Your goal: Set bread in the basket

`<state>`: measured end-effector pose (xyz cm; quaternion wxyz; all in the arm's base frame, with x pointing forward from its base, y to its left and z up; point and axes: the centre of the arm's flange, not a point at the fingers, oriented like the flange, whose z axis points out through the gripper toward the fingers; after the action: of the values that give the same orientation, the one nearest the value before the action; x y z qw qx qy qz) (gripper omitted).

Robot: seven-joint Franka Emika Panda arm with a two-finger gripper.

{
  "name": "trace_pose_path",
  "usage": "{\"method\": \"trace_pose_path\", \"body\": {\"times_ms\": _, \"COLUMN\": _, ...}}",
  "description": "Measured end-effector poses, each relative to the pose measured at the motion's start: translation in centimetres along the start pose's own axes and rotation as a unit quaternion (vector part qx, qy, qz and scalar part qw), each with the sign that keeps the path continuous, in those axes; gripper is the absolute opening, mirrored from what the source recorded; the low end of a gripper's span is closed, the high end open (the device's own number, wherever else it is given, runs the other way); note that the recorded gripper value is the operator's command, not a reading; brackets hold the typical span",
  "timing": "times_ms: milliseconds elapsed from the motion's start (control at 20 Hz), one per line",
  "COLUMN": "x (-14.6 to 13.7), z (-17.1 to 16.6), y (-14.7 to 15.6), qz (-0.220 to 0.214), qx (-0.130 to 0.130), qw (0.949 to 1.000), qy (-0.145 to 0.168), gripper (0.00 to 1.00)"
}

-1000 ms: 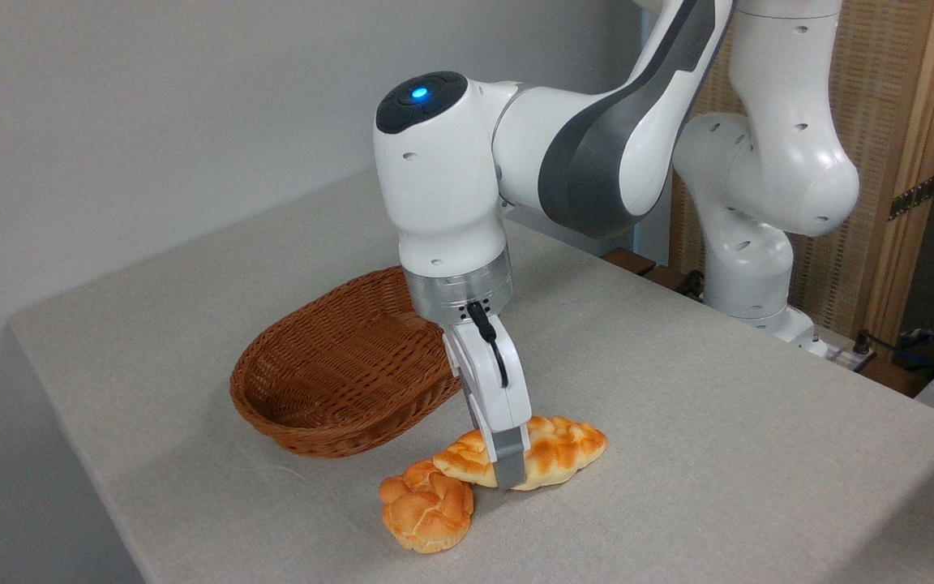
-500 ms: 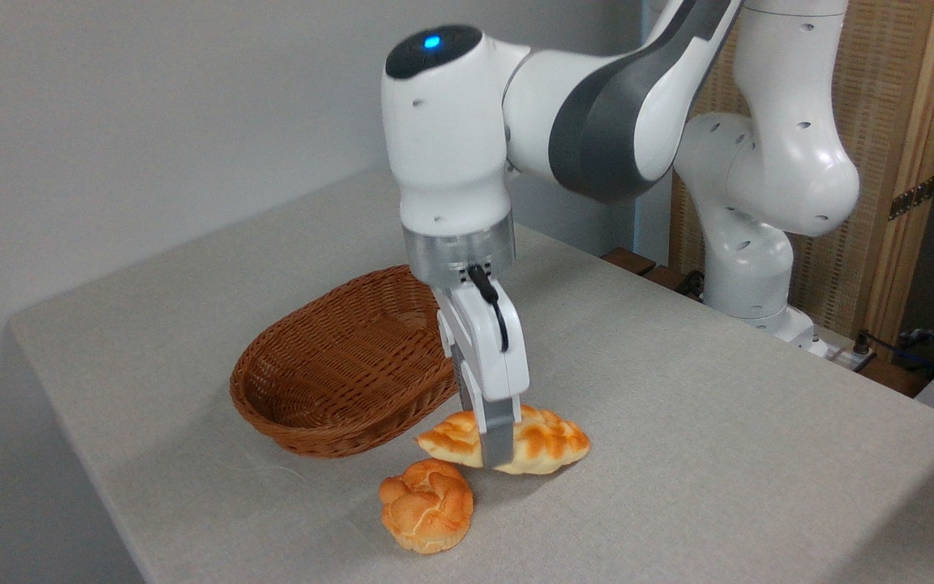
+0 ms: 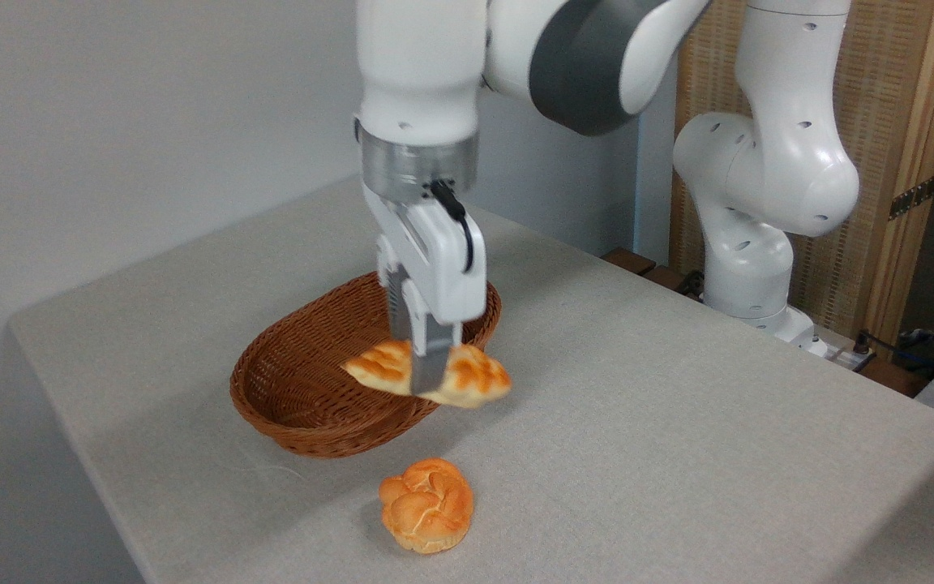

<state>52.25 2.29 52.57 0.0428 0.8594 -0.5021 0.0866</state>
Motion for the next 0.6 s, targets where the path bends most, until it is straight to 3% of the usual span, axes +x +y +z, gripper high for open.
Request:
{"method": "trace_pose_path", "body": {"times_ms": 250, "x": 4.9, "z": -0.1, "y": 2.4, "qz": -0.031, "qx": -0.001, "qw": 0.9995, "qy": 0.003, "gripper": 0.53}}
{"method": "trace_pose_path", "body": {"times_ms": 300, "x": 5.8, "z": 0.3, "y": 2.9, "qz": -0.035, "qx": -0.004, "qw": 0.9994, "qy": 0.000, "gripper": 0.65}}
{"method": "trace_pose_path", "body": {"times_ms": 350, "x": 6.7, "z": 0.9, "y": 3.5, "qz": -0.037, "qx": -0.007, "qw": 0.9993, "qy": -0.003, "gripper": 0.96}}
{"method": "trace_pose_path", "body": {"times_ms": 400, "x": 7.6, "z": 1.7, "y": 4.0, "qz": -0.039, "qx": -0.013, "qw": 0.9991, "qy": -0.008, "gripper": 1.00}}
{"method": "trace_pose_path", "body": {"times_ms": 600, "x": 10.5, "z": 4.8, "y": 5.5, "qz": -0.055, "qx": -0.031, "qw": 0.9976, "qy": -0.028, "gripper": 1.00}}
